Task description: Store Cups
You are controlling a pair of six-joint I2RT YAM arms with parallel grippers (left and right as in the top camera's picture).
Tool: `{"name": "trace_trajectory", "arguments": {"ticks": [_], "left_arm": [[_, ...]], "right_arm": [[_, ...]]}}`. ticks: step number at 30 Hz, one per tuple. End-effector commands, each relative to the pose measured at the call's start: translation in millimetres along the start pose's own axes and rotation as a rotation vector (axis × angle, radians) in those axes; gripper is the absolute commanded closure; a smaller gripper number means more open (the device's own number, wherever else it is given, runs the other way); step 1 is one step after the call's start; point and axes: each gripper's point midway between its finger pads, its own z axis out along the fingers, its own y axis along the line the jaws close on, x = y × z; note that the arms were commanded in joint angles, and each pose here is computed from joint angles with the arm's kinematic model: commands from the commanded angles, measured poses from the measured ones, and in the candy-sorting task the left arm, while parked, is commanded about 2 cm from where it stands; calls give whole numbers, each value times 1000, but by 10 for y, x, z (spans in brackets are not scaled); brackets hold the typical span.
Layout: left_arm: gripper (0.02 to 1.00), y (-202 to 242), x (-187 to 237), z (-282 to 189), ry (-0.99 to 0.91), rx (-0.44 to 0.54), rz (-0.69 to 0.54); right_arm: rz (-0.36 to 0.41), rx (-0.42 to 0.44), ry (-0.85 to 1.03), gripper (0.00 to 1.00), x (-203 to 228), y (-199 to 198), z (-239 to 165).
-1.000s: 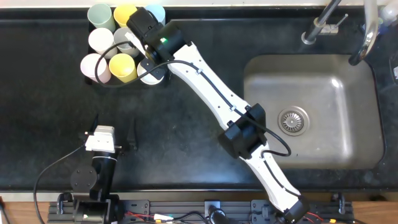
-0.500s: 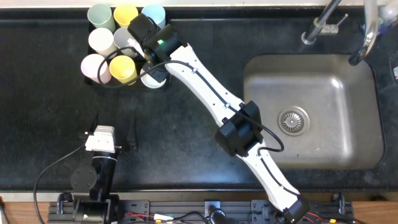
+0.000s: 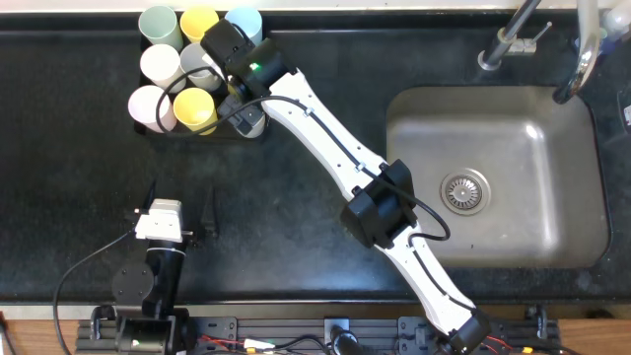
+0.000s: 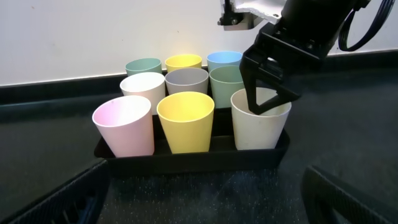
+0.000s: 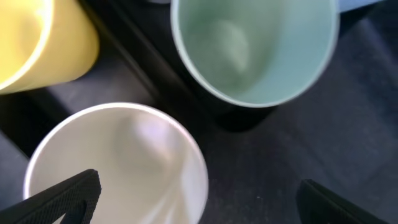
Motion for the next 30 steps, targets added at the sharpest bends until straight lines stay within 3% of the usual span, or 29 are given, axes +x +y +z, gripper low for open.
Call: {"name": "trace_trajectory", "arguments": {"ticks": [1, 5, 10, 14, 18, 21, 26, 30], "left_arm": [[20, 4, -10, -5, -6, -2, 19], [20, 4, -10, -5, -6, -2, 19], [20, 4, -10, -5, -6, -2, 19], [18, 4, -10, -5, -6, -2, 19], [20, 4, -10, -5, -6, -2, 19], [20, 4, -10, -5, -6, -2, 19], [20, 4, -10, -5, -6, -2, 19], [20, 4, -10, -5, -6, -2, 19]], "right_arm": [[83, 56, -141, 3, -276, -208, -527], [109, 67, -228, 3, -387, -333, -966], [256, 79, -353, 5, -323, -685, -1846], [370, 78, -384, 3, 111, -1188, -2502], [532, 162, -336, 3, 815, -1791, -2902], [658, 193, -251, 3, 1449, -1923, -3024], [831, 203, -160, 3, 2451, -1593, -2833], [837, 262, -309, 3, 2842, -1407, -2473]]}}
